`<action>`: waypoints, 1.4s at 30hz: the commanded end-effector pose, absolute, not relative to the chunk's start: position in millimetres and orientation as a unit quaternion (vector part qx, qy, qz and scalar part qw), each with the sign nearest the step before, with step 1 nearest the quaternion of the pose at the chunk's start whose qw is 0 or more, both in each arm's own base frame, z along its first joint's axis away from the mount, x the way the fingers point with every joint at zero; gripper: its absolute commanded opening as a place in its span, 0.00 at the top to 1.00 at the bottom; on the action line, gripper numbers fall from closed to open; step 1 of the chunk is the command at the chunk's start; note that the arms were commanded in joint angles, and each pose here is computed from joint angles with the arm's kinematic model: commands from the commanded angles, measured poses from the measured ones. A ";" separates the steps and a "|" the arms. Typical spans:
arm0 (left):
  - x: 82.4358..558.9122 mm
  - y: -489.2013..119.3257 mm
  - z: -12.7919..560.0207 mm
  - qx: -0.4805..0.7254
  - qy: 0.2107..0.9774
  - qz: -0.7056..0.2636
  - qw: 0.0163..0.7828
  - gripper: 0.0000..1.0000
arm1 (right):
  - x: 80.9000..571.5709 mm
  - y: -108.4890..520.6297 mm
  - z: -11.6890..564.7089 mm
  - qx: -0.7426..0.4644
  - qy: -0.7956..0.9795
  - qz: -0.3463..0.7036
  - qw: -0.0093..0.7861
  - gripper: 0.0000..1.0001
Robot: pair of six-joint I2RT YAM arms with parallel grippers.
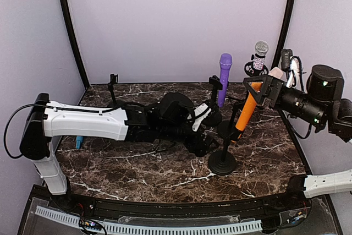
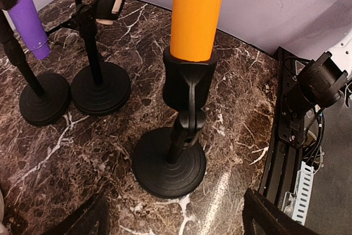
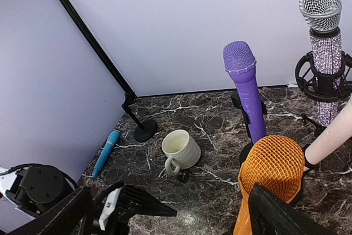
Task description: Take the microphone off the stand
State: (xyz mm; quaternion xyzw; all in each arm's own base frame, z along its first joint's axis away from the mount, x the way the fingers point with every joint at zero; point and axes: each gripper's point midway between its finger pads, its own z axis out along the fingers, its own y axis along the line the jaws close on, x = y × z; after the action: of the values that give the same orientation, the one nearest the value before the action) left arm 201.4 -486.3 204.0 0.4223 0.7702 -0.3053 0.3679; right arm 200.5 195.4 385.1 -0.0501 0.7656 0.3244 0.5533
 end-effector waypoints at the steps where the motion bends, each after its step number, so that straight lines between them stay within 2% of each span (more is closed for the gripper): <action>1: 191.9 -516.1 224.0 0.428 0.742 -0.362 0.368 0.13 | 202.5 196.9 391.1 -0.044 0.752 0.336 0.566 0.01; 12: 199.9 -552.8 188.1 0.450 0.739 -0.356 0.353 0.13 | 202.7 201.1 390.9 -0.045 0.750 0.343 0.564 0.01; 16: 208.4 -563.3 183.2 0.452 0.740 -0.344 0.361 0.18 | 203.3 204.2 391.8 -0.048 0.750 0.345 0.563 0.01; 20: 212.7 -566.8 176.1 0.455 0.743 -0.333 0.362 0.34 | 203.1 203.6 390.5 -0.047 0.751 0.344 0.561 0.01; 27: 216.3 -571.0 170.1 0.456 0.746 -0.324 0.360 0.47 | 202.6 199.5 390.6 -0.041 0.749 0.344 0.564 0.01; 32: 220.7 -569.7 169.0 0.459 0.746 -0.310 0.369 0.70 | 202.3 197.6 391.5 -0.040 0.750 0.341 0.565 0.01; 34: 222.2 -568.7 172.9 0.460 0.744 -0.306 0.375 0.74 | 202.4 196.8 391.7 -0.039 0.750 0.341 0.566 0.01; 37: 223.9 -564.8 186.2 0.460 0.739 -0.302 0.389 0.90 | 202.5 196.3 391.4 -0.037 0.750 0.340 0.566 0.01; 39: 224.2 -559.8 194.7 0.461 0.734 -0.299 0.400 0.97 | 202.6 196.1 392.1 -0.036 0.749 0.342 0.566 0.01; 42: 229.9 -544.8 197.8 0.458 0.735 -0.271 0.420 1.00 | 202.3 196.6 394.0 -0.036 0.748 0.344 0.567 0.02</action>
State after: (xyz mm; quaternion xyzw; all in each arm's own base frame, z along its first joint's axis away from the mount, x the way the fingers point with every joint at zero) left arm 223.3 -563.6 157.4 0.4657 0.7485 -0.2930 0.3700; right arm 202.0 199.3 381.9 -0.0481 0.7622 0.3308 0.5544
